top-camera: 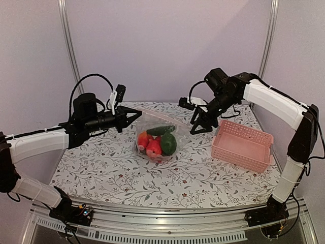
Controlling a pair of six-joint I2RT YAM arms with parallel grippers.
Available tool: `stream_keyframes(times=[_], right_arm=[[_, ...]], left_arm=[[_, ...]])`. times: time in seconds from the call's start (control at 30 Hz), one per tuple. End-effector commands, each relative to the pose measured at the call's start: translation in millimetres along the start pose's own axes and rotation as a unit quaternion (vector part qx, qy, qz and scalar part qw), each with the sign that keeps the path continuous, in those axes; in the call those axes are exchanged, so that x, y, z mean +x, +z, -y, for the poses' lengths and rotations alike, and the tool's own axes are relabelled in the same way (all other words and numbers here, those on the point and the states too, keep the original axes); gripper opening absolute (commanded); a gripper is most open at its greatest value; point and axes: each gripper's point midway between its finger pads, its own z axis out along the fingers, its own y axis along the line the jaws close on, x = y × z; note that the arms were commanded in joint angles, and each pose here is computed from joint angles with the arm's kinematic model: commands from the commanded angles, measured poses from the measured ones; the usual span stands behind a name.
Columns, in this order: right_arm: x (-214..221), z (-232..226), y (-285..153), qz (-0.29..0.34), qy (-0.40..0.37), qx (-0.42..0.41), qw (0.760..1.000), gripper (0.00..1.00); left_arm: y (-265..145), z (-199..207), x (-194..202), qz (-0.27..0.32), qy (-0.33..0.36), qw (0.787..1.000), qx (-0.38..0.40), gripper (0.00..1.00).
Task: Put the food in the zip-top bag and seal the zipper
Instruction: Zip the zipper on the zipper food storage bag, then adjust the zipper food storage bag at the center of the board.
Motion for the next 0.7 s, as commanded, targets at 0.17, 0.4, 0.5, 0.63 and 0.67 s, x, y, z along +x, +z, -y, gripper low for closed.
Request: stream_keyframes(times=[0.17,0.4,0.5,0.63,0.67], right_arm=[[-45.5,23.7,20.1,0.029,-0.017,0.043,0.999,0.57],[-52.8,10.2,35.2,0.041,-0.028,-0.026,0.998,0.46],[-50.2,5.9,40.9,0.034,-0.027,-0.037,0.998,0.37],[-52.4,31.5,35.3,0.024,-0.038,0.032,0.999,0.07],[-55.4,42.8,30.0,0.029,-0.04,0.057,0.997,0.01]], left_arm=[[5.6,-6.5,-5.9,0.007,0.008,1.0,0.002,0.0],[23.5,-22.8,-18.5,0.008,0.019,1.0,0.005,0.0],[30.9,-31.3,-26.9,0.01,0.023,1.0,0.006,0.0],[43.1,-43.0,-40.8,0.018,0.038,0.999,0.005,0.0],[47.2,-48.1,-45.7,0.02,0.043,0.999,0.002,0.0]])
